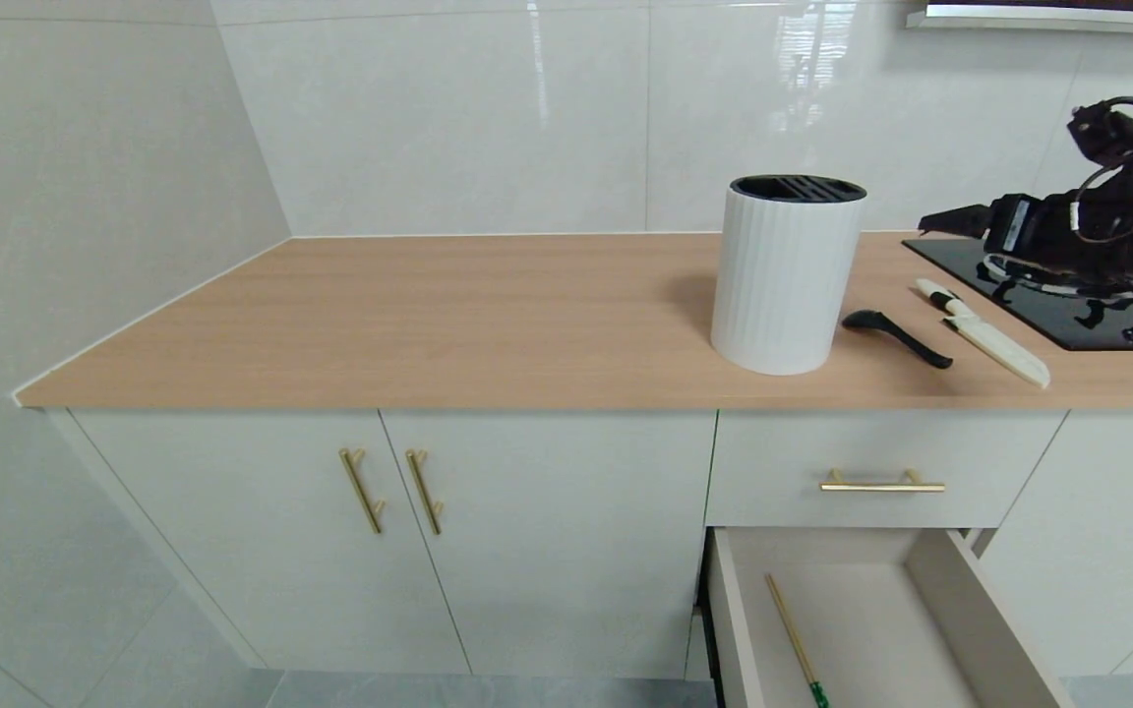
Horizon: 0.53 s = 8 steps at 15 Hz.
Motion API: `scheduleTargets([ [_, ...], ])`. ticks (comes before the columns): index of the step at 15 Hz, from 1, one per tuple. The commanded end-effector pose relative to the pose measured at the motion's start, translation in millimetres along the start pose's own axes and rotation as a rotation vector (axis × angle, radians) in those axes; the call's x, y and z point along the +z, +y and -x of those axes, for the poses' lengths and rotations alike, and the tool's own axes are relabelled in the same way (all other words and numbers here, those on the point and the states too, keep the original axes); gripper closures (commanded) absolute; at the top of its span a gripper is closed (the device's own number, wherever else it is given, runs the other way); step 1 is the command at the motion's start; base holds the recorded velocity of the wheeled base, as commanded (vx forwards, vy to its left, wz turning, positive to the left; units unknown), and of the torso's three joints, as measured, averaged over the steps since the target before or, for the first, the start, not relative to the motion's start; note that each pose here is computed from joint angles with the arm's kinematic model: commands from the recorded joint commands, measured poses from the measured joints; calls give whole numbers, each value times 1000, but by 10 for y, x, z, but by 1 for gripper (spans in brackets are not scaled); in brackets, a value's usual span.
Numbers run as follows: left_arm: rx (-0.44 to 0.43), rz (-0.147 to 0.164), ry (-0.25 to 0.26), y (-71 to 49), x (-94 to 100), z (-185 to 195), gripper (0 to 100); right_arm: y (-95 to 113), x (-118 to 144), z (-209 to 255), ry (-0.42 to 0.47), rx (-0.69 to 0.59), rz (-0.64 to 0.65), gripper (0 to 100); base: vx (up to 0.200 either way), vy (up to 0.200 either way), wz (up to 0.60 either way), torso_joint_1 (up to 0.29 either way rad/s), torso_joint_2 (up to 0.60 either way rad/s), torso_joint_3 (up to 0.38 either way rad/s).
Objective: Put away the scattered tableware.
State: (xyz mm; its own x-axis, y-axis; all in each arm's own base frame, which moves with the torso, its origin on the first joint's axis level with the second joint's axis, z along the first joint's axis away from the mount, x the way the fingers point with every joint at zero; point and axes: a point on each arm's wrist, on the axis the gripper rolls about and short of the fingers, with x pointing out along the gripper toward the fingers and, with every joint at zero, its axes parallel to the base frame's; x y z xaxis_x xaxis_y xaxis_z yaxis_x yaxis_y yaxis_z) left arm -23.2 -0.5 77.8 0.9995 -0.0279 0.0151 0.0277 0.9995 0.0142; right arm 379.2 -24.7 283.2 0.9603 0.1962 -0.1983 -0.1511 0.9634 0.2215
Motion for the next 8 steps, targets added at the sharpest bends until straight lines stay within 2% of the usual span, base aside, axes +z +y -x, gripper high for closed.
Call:
scheduleTargets([
  [1, 0, 0, 1, 0, 0, -1, 0, -188, -139, -316, 182, -33, 92, 0, 0, 0, 0, 0, 0, 0],
  [2, 0, 0, 1, 0, 0, -1, 0, -226, -224, -393, 244, -37, 102, 0, 0, 0, 0, 0, 0, 0],
  [4, 0, 0, 1, 0, 0, -1, 0, -301, -369, -530, 281, -42, 120, 0, 0, 0, 0, 0, 0, 0],
  [8, 0, 0, 1, 0, 0, -1, 0, -412, -582, -773, 287, -39, 147, 0, 0, 0, 0, 0, 0, 0],
])
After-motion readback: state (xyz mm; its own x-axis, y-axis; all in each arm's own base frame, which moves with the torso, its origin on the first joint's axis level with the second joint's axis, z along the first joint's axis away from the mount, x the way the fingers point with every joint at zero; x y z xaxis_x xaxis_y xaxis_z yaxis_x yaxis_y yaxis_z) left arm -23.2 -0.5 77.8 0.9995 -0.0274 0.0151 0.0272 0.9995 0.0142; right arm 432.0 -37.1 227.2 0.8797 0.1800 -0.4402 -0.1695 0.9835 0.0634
